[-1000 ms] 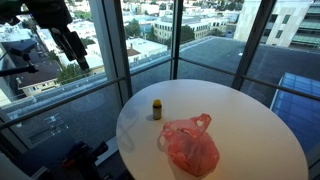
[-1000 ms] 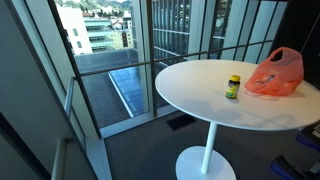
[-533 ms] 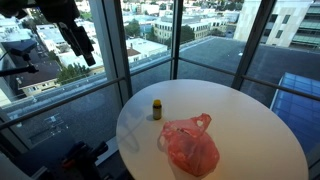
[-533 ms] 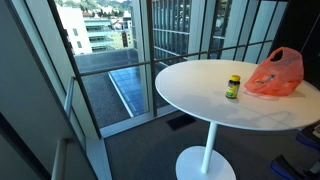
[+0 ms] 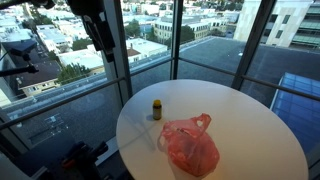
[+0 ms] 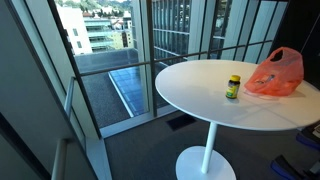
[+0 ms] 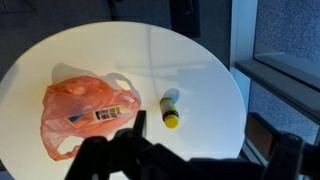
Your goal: Move the blue and white item to the table
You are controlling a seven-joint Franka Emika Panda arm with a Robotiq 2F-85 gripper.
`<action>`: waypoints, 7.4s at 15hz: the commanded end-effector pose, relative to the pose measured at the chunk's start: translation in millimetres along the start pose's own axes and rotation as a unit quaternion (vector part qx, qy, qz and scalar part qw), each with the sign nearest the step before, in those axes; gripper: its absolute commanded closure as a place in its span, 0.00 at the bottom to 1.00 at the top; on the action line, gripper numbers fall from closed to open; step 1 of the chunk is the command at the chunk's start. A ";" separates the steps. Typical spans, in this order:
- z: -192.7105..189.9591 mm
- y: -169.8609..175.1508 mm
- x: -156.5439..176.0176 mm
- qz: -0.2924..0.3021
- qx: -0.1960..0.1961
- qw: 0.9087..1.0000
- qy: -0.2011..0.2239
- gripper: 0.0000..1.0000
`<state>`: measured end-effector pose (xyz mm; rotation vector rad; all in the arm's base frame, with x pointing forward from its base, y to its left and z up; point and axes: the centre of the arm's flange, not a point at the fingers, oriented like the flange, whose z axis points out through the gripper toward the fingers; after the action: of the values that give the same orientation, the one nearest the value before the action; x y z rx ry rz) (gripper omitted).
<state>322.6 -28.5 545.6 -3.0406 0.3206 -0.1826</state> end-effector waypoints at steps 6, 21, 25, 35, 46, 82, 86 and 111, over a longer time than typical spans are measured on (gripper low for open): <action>34.1 60.6 55.5 0.063 -0.023 0.998 -0.004 0.00; 72.1 97.6 62.8 0.103 -0.016 0.994 -0.022 0.00; 83.0 103.2 84.2 0.111 -0.014 0.993 -0.025 0.00; 149.3 127.6 143.9 0.098 -0.021 0.994 -0.044 0.00; 219.0 176.2 184.0 0.093 -0.028 0.993 -0.061 0.00; 280.3 245.2 108.0 0.194 -0.027 0.973 -0.126 0.00; 280.8 246.4 116.2 0.193 -0.035 0.974 -0.117 0.00; 321.4 212.5 184.7 0.138 -0.032 0.981 -0.129 0.00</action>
<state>490.5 -254.1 229.1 -2.9986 0.7376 0.2267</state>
